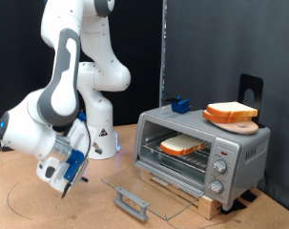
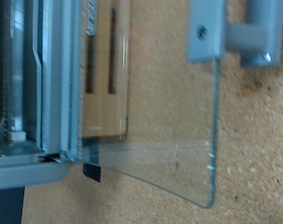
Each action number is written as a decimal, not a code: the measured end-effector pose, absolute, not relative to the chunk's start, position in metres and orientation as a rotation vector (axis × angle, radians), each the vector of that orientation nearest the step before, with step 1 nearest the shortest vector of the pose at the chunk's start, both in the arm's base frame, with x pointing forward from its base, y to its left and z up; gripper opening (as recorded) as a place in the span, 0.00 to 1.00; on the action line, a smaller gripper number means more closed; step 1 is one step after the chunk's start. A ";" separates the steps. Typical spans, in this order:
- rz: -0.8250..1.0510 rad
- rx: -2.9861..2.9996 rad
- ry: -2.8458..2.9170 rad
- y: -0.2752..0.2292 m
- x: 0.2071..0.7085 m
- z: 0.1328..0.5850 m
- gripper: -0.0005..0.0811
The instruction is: Make a piece of toast with the oven
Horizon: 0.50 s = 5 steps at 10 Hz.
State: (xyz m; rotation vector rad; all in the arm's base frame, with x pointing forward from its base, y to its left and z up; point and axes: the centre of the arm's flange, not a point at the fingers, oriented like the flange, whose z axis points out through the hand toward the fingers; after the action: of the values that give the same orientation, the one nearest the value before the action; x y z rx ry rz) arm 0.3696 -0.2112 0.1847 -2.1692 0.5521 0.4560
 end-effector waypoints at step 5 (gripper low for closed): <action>0.501 -2.185 0.542 -0.214 0.374 0.141 1.00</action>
State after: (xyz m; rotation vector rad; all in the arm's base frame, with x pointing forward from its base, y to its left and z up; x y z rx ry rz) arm 0.3739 -0.2141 0.1410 -2.1853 0.5418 0.5007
